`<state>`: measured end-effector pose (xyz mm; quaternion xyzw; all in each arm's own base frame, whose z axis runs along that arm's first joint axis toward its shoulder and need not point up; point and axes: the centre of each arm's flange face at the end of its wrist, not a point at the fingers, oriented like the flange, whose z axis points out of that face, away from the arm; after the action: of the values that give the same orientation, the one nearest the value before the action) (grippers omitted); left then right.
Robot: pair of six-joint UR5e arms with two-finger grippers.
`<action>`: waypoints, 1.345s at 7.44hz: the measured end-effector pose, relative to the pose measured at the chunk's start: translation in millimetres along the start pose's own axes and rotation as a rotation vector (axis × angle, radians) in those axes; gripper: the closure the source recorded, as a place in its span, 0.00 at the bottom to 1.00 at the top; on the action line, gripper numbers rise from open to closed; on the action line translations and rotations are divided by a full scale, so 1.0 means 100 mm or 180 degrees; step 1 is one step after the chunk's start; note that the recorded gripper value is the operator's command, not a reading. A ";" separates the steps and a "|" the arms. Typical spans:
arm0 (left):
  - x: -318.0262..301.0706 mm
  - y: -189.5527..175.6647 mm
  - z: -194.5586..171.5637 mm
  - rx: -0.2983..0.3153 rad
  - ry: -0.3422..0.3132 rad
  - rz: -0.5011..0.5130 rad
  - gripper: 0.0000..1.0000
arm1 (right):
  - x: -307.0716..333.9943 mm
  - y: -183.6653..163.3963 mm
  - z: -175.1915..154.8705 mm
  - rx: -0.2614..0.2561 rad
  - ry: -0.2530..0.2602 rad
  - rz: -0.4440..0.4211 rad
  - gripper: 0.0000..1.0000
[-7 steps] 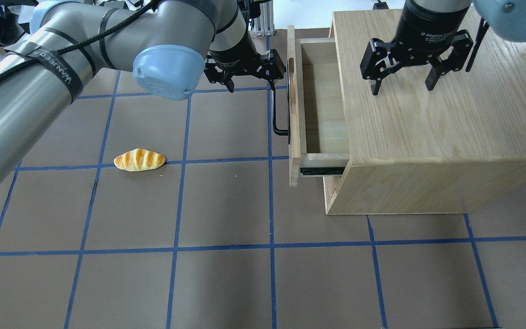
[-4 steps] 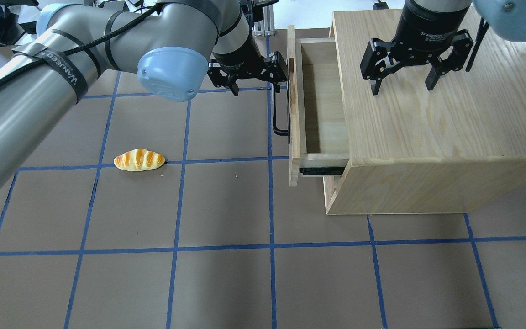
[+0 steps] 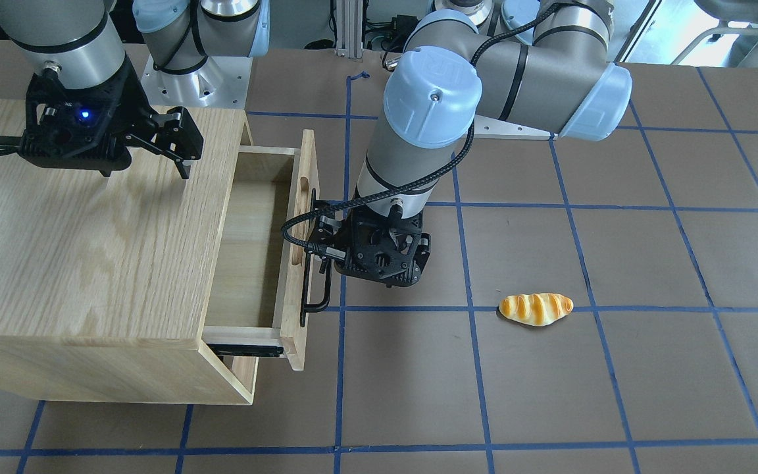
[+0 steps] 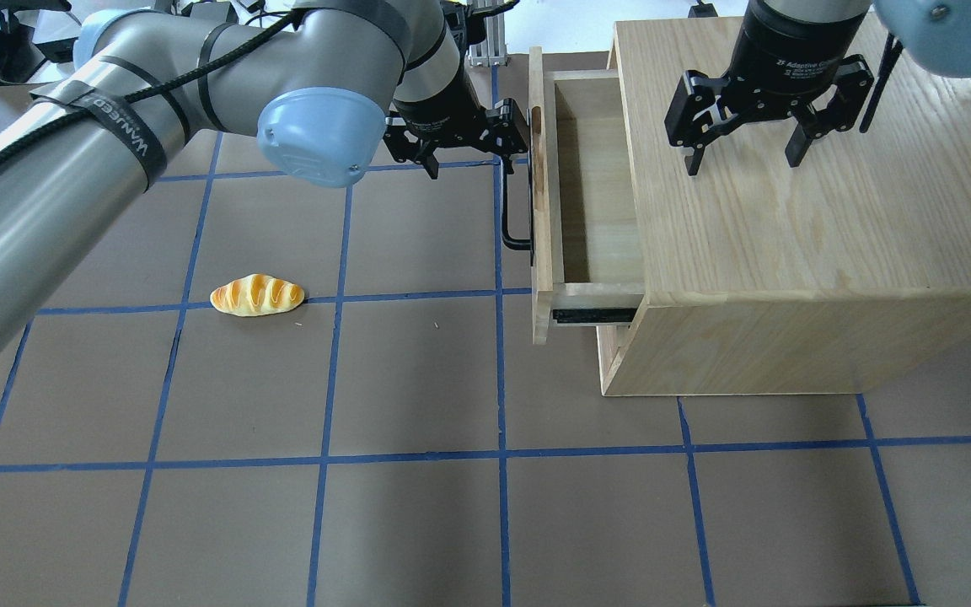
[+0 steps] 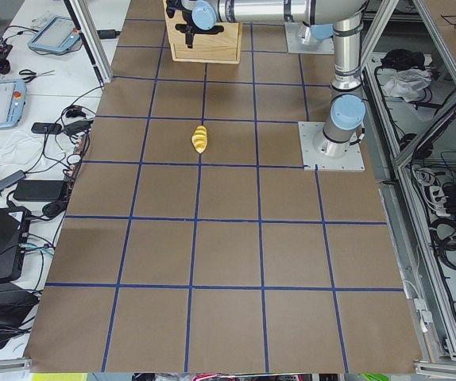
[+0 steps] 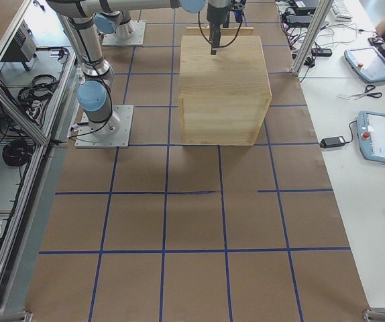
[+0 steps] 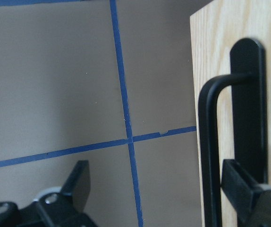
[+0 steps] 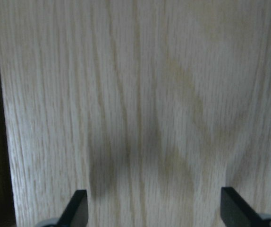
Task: Open upper drawer
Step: 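Keep pulling the drawer farther out with the left gripper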
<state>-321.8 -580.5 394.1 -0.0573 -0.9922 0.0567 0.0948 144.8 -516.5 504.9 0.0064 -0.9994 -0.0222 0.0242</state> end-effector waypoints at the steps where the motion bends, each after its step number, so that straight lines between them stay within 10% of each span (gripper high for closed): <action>1: -0.02 0.00 0.00 0.0005 -0.0040 0.0012 0.00 | 0.00 0.00 0.00 -0.0001 0.0000 0.0000 0.00; 10: -0.20 -0.06 0.00 -0.0003 -0.0170 0.0016 0.00 | 0.00 0.00 0.00 -0.0002 0.0000 -0.0001 0.00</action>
<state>-303.0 -589.0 391.4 -0.0582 -0.9943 0.0579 0.0682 144.8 -516.4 504.6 0.0067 -0.9994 -0.0225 0.0242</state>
